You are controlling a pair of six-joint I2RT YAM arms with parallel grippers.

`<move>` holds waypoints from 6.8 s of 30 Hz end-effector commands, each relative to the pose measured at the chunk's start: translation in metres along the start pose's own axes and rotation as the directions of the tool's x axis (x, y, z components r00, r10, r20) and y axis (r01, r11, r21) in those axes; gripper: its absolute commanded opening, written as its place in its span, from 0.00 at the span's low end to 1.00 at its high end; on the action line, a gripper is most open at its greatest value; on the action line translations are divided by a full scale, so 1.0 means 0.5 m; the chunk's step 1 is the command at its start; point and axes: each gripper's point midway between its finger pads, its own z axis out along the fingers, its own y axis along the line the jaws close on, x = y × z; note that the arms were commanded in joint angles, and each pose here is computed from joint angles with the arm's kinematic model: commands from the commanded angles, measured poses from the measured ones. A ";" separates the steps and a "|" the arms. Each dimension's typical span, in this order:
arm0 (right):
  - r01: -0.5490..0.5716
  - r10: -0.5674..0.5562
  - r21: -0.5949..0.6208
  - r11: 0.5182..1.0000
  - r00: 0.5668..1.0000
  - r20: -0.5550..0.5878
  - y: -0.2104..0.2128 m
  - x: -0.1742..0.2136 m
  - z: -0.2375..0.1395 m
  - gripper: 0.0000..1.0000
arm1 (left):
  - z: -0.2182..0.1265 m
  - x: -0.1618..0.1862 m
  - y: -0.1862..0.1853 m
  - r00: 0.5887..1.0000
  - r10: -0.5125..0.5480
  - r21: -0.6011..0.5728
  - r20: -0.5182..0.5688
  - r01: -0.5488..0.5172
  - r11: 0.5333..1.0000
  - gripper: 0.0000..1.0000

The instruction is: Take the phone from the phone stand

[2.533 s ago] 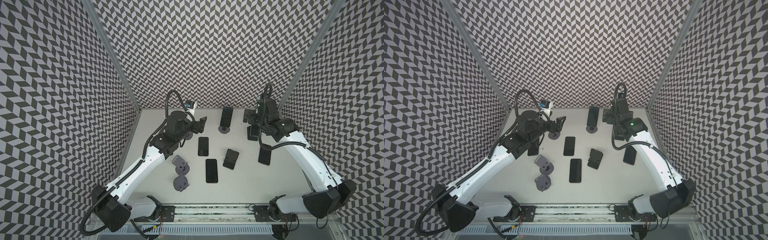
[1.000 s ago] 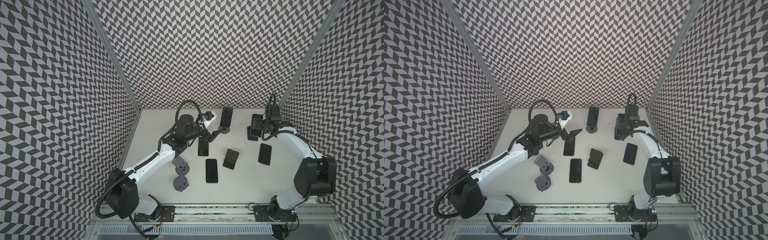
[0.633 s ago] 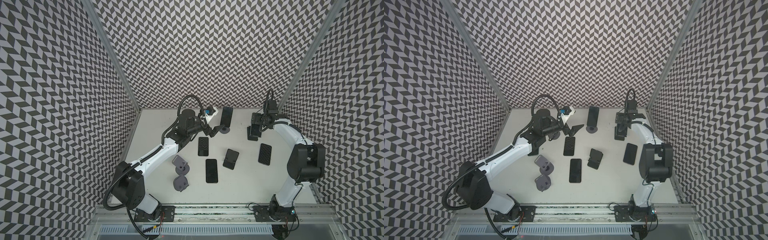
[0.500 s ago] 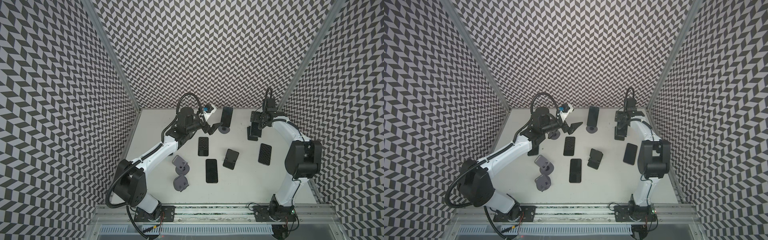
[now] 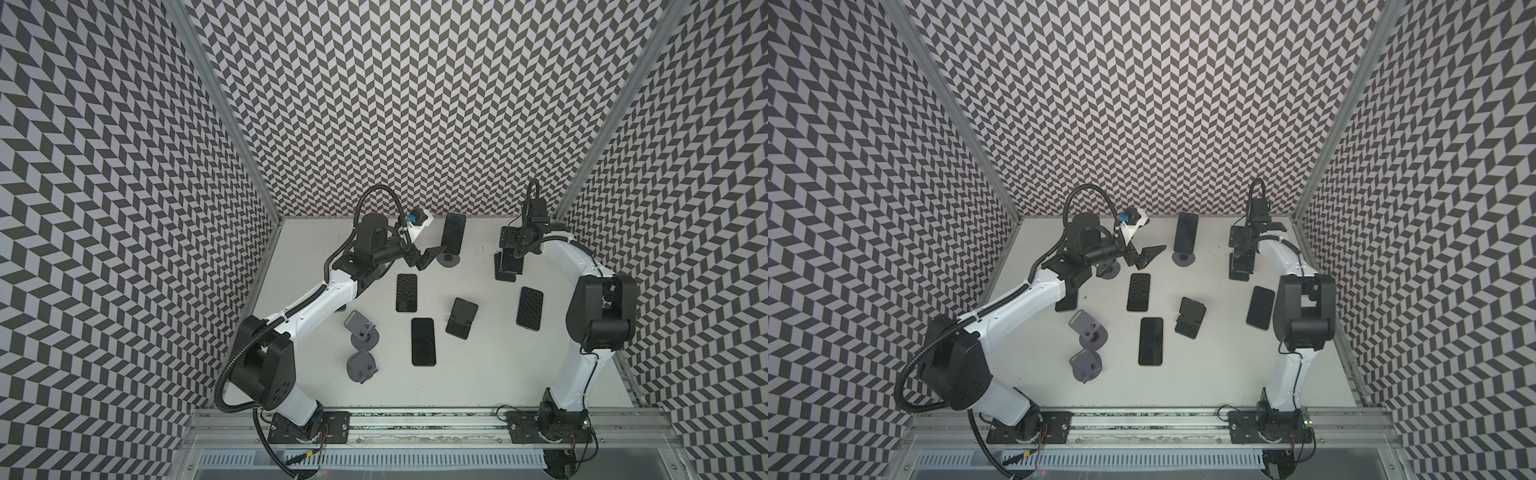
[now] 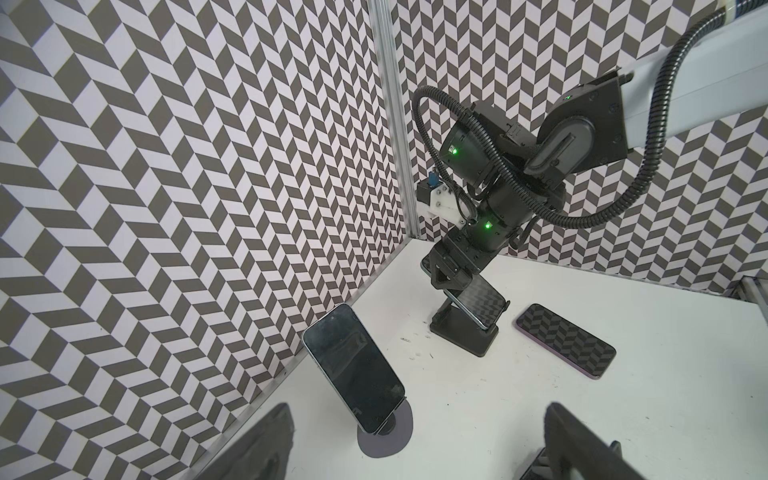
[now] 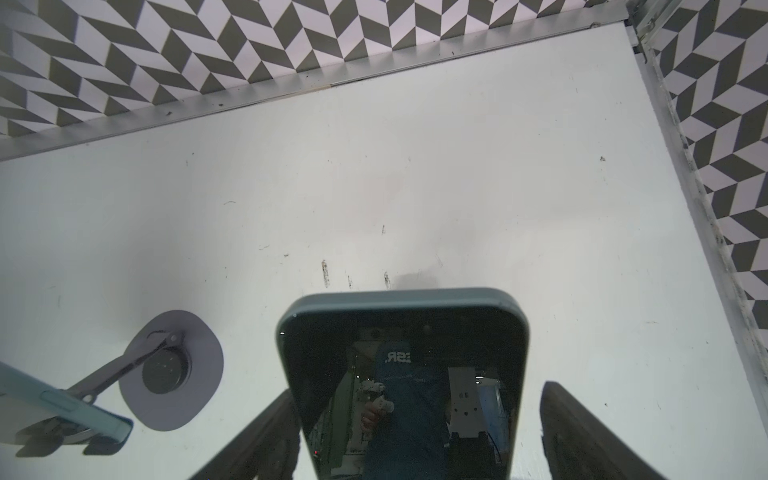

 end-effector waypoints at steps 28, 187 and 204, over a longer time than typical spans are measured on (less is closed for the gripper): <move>0.009 -0.009 0.006 1.000 1.000 -0.011 0.000 -0.017 0.018 0.67 | -0.007 -0.004 0.007 1.000 0.022 0.000 0.002 -0.022 1.000 0.94; 0.257 -0.335 -0.395 0.882 0.931 -0.145 0.477 0.297 -0.162 0.61 | -0.218 0.093 -0.061 0.969 -0.228 -0.229 -0.097 0.202 0.952 0.94; 0.248 -0.338 -0.373 0.894 0.920 -0.197 0.469 0.330 -0.129 0.61 | -0.218 0.104 -0.060 0.966 -0.233 -0.232 -0.113 0.202 0.951 0.94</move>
